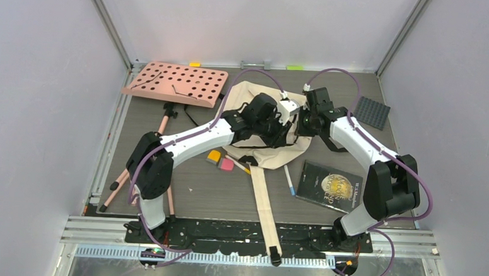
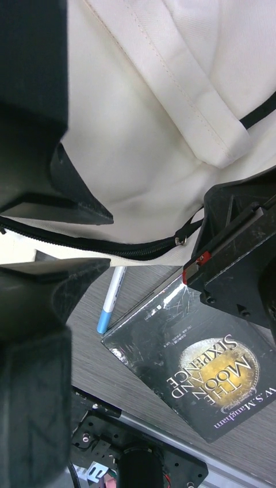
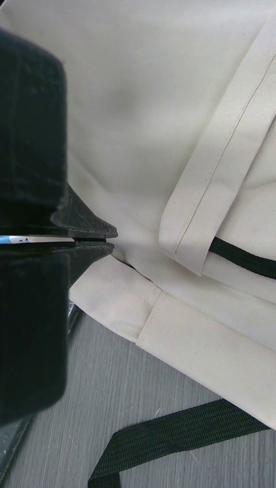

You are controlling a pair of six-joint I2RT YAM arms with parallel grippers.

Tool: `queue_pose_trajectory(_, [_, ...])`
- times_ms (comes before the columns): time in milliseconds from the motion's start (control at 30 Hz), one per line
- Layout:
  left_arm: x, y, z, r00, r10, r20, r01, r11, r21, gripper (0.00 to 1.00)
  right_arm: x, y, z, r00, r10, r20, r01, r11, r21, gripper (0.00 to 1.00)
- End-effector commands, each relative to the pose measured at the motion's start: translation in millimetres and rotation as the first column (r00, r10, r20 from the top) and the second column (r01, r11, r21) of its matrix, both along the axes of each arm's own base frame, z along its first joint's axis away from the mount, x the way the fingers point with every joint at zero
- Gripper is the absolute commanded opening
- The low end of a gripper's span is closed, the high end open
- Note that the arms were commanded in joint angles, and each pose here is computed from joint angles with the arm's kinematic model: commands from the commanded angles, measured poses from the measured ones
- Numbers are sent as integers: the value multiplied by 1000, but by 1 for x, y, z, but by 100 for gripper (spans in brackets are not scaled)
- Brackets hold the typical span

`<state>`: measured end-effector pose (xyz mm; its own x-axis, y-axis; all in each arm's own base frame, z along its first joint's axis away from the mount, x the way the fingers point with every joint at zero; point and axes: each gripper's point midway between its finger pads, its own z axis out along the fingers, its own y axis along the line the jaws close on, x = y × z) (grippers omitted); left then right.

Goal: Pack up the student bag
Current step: Unzip the student bag at the center of the board.

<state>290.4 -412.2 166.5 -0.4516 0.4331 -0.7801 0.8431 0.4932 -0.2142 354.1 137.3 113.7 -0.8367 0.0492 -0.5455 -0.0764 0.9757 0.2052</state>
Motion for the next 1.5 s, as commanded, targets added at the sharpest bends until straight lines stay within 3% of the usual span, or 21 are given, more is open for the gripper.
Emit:
queue_pose_trajectory(0, [2, -8, 10, 1000, -12, 14, 13, 999, -46, 25, 7, -2, 21, 997, -24, 75, 24, 1000, 10, 1])
queue_pose_trajectory(267, [-8, 2, 5, 1000, -22, -5, 22, 999, -29, 0, 11, -12, 24, 993, -62, 99, 65, 997, -32, 1])
queue_pose_trajectory(833, [-22, 26, 2, 1000, 1, -4, -1, 1000, 9, 0, 23, -31, 22, 985, -114, 129, 130, 983, -127, 1])
queue_pose_trajectory(1033, [-9, 8, 23, 1000, 19, 19, -18, 998, -65, 37, 22, -24, 24, 987, -97, 128, 109, 989, -95, 1])
queue_pose_trajectory(1133, [-3, -3, 25, 1000, 14, 10, -13, 996, -86, 49, 19, -25, 23, 988, -96, 124, 108, 990, -92, 1])
queue_pose_trajectory(1267, [6, -15, 16, 1000, 19, -5, -20, 995, -95, 56, 17, -25, 23, 987, -97, 125, 108, 990, -85, 1])
queue_pose_trajectory(1467, [5, -28, 0, 998, -8, -61, 2, 996, -89, 54, 17, -25, 24, 987, -101, 127, 112, 990, -84, 1])
